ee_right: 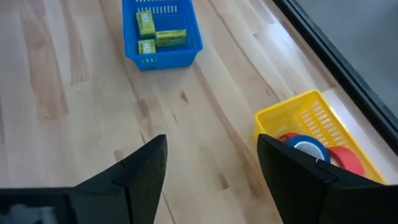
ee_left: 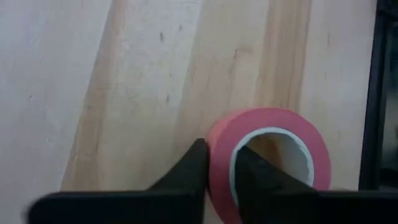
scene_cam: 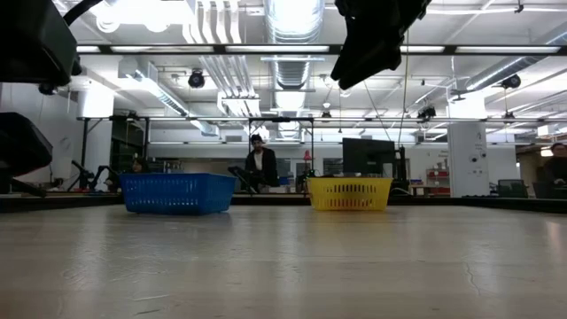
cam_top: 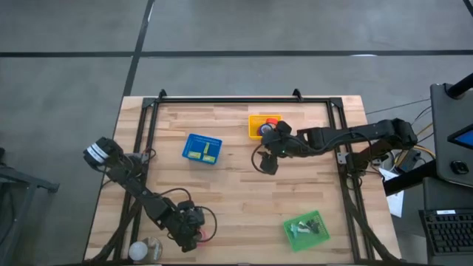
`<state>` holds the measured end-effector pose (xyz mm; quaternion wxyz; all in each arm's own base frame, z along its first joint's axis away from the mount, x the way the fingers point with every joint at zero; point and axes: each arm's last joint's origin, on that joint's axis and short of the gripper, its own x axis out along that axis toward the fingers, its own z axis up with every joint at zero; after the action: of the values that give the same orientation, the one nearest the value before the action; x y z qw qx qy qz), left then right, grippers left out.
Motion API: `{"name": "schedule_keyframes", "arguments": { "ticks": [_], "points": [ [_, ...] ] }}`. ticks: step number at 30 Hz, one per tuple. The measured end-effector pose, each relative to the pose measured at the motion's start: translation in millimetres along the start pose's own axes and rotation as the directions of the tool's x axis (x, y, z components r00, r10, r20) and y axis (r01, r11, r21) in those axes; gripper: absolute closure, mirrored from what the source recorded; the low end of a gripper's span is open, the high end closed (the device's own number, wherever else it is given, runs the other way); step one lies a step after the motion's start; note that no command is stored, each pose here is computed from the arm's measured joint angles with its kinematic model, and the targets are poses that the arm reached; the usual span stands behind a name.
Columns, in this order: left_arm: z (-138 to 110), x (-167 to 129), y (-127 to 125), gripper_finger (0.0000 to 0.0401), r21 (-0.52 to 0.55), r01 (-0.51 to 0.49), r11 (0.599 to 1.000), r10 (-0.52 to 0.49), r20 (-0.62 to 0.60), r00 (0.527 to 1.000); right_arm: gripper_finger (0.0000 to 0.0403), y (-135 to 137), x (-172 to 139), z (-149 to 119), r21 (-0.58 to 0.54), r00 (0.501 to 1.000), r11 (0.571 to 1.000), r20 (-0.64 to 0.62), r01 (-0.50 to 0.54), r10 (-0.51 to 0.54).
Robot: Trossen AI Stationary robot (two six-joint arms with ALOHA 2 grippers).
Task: Pick and place Stapler, Stapler remover, tape
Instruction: Put the pink tape into the yellow bin
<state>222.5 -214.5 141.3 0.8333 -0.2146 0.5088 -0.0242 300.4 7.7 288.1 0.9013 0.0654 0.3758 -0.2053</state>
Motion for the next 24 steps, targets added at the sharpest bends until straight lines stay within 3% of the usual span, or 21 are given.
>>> {"name": "schedule_keyframes", "arguments": {
  "ticks": [1, 4, 8, 11, 14, 17, 21, 24],
  "points": [
    [0, -1, 0, 0.0358, 0.008, -0.001, 1.0, 0.001, 0.005, 1.0, 0.016, 1, 0, -2, 0.002, 1.0, 1.0, -0.004, -0.002, 0.003],
    [2, -3, 1, 0.0362, 0.04, -0.037, 0.999, 0.034, 0.069, 0.997, 0.0164, 8, 0, -7, 0.0, 1.0, 1.0, -0.013, -0.018, 0.018],
    [11, -9, 4, 0.0357, 0.046, -0.174, 0.984, 0.154, 0.292, 0.944, 0.0165, 23, -3, -18, -0.005, 0.998, 0.998, -0.023, -0.06, 0.06],
    [16, -13, 6, 0.0346, 0.03, -0.321, 0.947, 0.268, 0.476, 0.837, 0.0165, 40, -5, -28, 0.011, 0.993, 0.993, 0.009, -0.121, 0.121],
    [25, -19, 7, 0.0346, -0.022, -0.459, 0.888, 0.367, 0.634, 0.68, 0.0165, 58, -7, -37, 0.018, 0.973, 0.975, 0.068, -0.221, 0.219],
    [35, -23, 11, 0.0351, -0.101, -0.554, 0.826, 0.446, 0.719, 0.534, 0.0165, 73, -8, -40, 0.038, 0.919, 0.929, 0.164, -0.369, 0.358],
    [55, -27, 17, 0.035, -0.166, -0.616, 0.77, 0.511, 0.738, 0.44, 0.0159, 81, -7, -42, 0.054, 0.843, 0.871, 0.291, -0.488, 0.453],
    [70, -30, 20, 0.035, -0.192, -0.64, 0.744, 0.541, 0.736, 0.408, 0.0144, 82, 1, -48, 0.053, 0.833, 0.868, 0.315, -0.494, 0.455]
  ]
}}
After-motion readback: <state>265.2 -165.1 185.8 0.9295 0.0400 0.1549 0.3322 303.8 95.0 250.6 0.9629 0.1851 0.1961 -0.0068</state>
